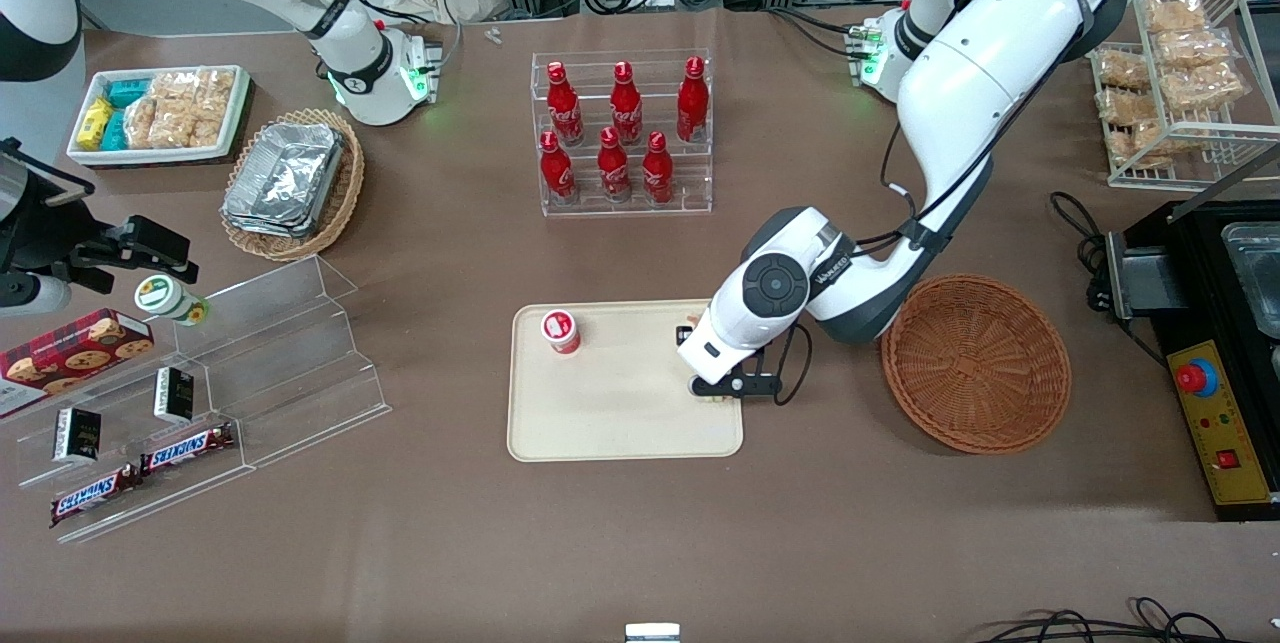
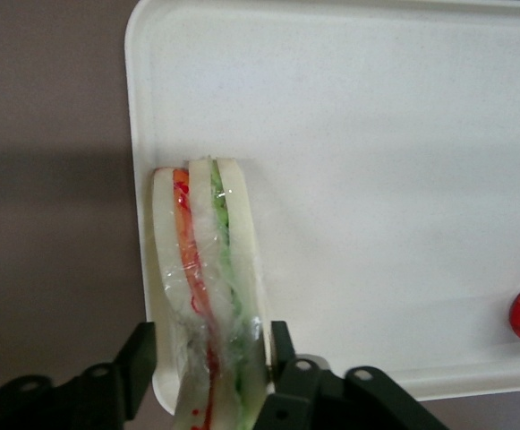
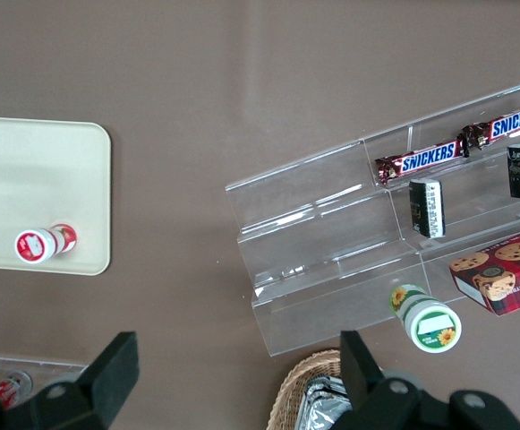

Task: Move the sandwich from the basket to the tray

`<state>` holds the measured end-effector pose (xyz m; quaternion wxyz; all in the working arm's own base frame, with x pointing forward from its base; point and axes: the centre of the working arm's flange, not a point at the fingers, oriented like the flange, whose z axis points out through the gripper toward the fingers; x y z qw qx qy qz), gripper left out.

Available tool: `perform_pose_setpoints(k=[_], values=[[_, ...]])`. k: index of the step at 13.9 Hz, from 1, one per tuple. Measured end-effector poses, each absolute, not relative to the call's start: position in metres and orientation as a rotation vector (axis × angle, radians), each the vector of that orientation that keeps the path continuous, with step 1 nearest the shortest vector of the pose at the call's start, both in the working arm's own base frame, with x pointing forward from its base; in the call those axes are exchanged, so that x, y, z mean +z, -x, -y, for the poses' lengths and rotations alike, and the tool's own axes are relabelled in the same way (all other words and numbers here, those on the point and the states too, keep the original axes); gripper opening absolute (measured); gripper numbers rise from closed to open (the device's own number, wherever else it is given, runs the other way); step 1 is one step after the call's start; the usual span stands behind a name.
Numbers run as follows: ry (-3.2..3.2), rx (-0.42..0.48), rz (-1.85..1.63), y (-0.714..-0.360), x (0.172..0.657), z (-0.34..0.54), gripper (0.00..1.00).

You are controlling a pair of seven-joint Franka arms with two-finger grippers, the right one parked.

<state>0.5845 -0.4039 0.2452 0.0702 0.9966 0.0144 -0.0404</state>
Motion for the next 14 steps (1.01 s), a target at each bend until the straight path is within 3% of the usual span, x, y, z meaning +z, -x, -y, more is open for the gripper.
perform_pose_setpoints(k=[3,4,14], values=[[-2.994,-0.110,-0.067,-0.589,0.249,0.402,0.97],[-2.993,-0.102,-0.078,-0.591,0.253,0.401,1.00],[-3.232,-0.106,-0.067,-0.596,0.372,0.338,1.00]])
